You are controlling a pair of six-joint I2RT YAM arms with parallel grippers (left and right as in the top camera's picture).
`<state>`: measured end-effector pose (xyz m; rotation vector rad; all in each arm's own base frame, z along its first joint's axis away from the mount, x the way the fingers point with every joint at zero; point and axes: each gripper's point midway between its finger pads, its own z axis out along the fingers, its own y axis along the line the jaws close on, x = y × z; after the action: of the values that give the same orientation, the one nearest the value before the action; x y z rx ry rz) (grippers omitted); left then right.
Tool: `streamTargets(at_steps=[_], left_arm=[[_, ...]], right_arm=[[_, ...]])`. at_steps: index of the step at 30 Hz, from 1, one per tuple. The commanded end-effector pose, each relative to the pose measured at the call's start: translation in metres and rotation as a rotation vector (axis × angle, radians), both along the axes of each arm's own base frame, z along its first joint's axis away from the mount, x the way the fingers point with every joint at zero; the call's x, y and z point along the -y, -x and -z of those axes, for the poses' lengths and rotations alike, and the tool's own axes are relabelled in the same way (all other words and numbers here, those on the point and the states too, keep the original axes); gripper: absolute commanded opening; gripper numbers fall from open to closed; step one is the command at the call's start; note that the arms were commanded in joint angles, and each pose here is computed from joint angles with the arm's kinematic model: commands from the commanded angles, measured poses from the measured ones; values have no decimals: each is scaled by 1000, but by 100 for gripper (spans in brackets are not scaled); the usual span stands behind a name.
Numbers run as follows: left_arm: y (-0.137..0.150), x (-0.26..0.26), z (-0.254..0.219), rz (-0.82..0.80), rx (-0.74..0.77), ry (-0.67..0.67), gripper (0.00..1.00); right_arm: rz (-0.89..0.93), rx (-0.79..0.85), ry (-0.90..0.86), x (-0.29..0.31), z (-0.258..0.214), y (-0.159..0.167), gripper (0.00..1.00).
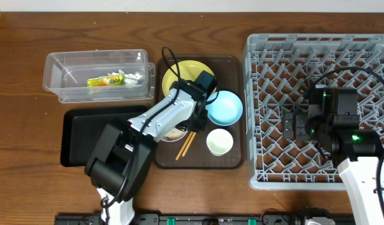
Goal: Sort waste into correct bins and load items into the dishwasher rack
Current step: 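Grasp the white rice bowl with the left gripper, then tip the rice bowl over the black tray to empty the rice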
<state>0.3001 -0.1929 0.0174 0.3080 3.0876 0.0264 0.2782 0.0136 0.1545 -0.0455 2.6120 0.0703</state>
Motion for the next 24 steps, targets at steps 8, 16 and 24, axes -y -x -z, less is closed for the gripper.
streamTargets(at_steps=[8, 16, 24], left_arm=[[2, -2, 1, 7, -2, -11, 6], [-1, -2, -54, 16, 104, 58, 6], [-2, -21, -114, 10, 166, 236, 6]], right_arm=[[9, 18, -13, -2, -8, -4, 99], [9, 16, -13, -2, -7, -3, 99], [9, 16, -13, -2, -7, -3, 99]])
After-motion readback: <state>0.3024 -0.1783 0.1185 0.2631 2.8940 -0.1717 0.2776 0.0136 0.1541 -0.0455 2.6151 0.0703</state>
